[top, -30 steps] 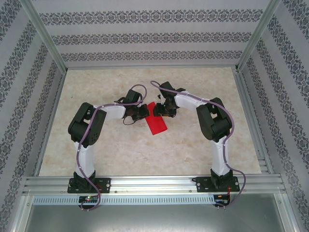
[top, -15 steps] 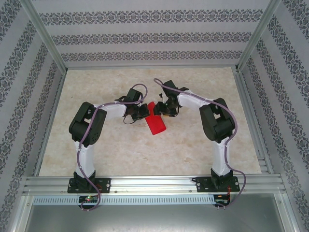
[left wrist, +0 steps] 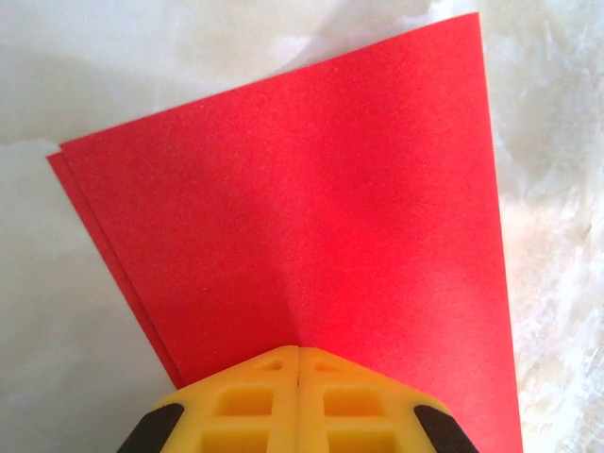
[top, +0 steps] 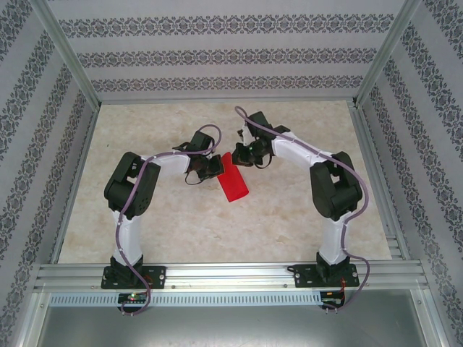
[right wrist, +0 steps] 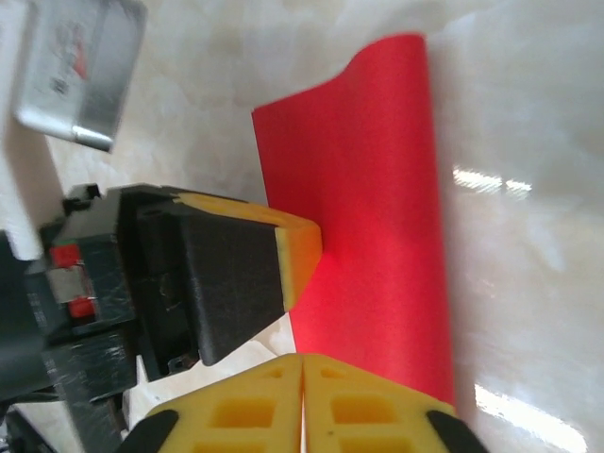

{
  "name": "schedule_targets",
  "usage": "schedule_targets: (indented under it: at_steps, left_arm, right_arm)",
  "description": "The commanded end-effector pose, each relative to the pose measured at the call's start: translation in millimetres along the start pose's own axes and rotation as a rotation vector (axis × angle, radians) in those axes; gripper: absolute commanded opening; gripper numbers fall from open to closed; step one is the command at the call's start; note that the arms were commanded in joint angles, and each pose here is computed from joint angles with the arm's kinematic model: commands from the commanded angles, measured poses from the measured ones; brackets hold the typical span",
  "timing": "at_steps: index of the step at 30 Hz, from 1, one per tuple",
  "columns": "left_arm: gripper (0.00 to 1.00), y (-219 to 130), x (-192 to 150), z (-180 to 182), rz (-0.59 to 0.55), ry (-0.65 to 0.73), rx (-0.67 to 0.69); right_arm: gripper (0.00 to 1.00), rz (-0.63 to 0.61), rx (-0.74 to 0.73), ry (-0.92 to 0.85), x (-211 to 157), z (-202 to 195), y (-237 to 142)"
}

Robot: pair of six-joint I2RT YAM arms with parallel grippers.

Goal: Fold a paper plane with a square sheet of paper (pick it up from the middle)
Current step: Hold the square sheet of paper at the center of the table, then first fold in half a square sheet of paper at the center of the table.

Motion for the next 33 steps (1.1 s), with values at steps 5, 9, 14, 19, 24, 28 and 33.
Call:
schedule_targets:
  at_steps: [5, 9, 14, 19, 24, 28, 33]
  left_arm:
    - [0.00, 22.6, -38.0, 37.3, 0.145, -0.039, 0.176]
    - [0.00, 23.1, -38.9, 38.8, 0.157, -0.046, 0.187]
    - [0.00, 24.0, -42.0, 41.9, 0.176, -0.053, 0.205]
    - [0.00, 24.7, -45.3, 44.9, 0.185, -0.069, 0.218]
    - [0.00, 25.6, -48.5, 47.6, 0.198, -0.079, 0.231]
    - [0.00, 26.2, -50.2, 48.7, 0.207, -0.083, 0.236]
    - [0.00, 27.4, -52.1, 50.9, 0.218, -0.086, 0.244]
  right_arm:
    - [0.00, 0.068, 0.041, -0.011, 1.1, 5.8, 27.2]
    - [0.00, 0.087, 0.023, -0.004, 3.8, -3.1, 37.2]
    - [0.00, 0.093, -0.009, 0.016, 7.7, -20.7, 44.2]
    - [0.00, 0.106, -0.026, 0.036, 9.3, -40.0, 47.6]
    - [0.00, 0.122, -0.038, 0.045, 8.2, -55.8, 50.0]
    - [0.00, 0.125, -0.047, 0.063, 8.8, -69.1, 50.6]
    - [0.00, 0.128, -0.063, 0.088, 8.8, -87.6, 49.2]
Point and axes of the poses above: each hand's point on the last joint's axis, 136 mm out from that joint toward the fingers, its own y axis out along the fingers, its own z axis along the line the jaws close on, x = y × z, the point moved 5 cm from there along -y, back along the fingers, and after that the axes turned 15 degrees about y, right-handed, at the moved point
